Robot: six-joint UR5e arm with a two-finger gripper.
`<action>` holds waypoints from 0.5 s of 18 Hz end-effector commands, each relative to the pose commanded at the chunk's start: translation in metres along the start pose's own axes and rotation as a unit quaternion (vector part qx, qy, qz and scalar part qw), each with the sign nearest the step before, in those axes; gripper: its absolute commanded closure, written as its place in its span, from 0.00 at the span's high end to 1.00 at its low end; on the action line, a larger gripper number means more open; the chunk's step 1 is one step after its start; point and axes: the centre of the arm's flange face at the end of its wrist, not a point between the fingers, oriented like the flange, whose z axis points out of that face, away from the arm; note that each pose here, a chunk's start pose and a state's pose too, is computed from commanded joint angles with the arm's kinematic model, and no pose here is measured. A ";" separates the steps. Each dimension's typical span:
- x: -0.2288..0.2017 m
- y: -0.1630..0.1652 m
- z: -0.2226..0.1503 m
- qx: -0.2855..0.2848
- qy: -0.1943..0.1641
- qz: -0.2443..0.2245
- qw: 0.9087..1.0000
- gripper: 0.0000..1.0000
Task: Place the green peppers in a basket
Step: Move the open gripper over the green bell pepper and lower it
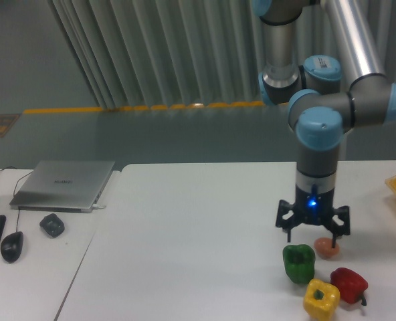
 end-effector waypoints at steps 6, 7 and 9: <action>0.014 0.001 0.019 -0.014 -0.007 0.011 1.000 1.00; 0.014 0.001 0.019 -0.014 -0.007 0.011 1.000 1.00; 0.013 0.001 0.025 -0.019 -0.007 0.011 1.000 1.00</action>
